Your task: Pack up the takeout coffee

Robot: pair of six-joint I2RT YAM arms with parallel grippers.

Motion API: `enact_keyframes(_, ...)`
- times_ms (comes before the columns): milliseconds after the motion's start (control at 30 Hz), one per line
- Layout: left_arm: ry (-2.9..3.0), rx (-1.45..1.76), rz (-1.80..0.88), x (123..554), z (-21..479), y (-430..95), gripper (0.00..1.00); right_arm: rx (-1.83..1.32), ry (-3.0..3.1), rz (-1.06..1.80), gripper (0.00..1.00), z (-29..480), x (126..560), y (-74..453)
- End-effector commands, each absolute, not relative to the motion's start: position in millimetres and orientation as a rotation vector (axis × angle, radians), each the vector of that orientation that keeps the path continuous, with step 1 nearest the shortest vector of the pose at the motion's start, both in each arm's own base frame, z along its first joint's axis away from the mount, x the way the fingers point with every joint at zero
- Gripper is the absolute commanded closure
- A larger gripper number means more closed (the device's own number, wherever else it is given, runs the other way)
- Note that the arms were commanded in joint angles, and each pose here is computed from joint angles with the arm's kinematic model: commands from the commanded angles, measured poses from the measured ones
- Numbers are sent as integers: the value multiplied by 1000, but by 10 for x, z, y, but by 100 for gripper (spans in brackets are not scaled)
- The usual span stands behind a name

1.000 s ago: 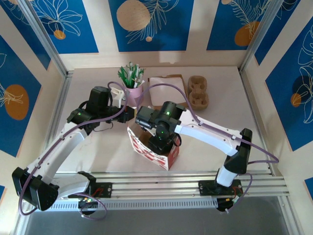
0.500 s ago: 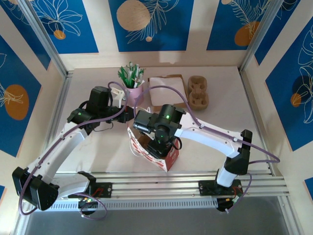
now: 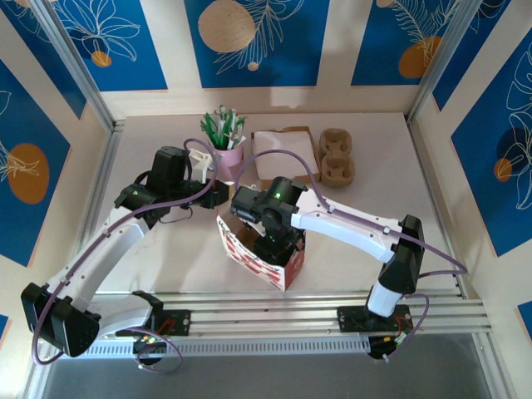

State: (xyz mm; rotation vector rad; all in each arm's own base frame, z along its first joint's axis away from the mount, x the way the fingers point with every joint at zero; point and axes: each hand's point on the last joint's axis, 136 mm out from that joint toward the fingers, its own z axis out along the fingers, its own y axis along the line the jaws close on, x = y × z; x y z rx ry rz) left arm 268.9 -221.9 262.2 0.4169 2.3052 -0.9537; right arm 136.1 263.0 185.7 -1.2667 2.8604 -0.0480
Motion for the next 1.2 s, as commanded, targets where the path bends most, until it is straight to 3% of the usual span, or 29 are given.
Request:
enact_keyframes(0, 2298, 418, -962, 2731, 2594, -2204, 100, -1277, 2891, -24, 57, 1757, 1361, 2648)
enact_keyframes(1167, 2283, 450, -1006, 2700, 2614, -2257, 100, -1223, 3046, -42, 57, 1257, 1355, 2447)
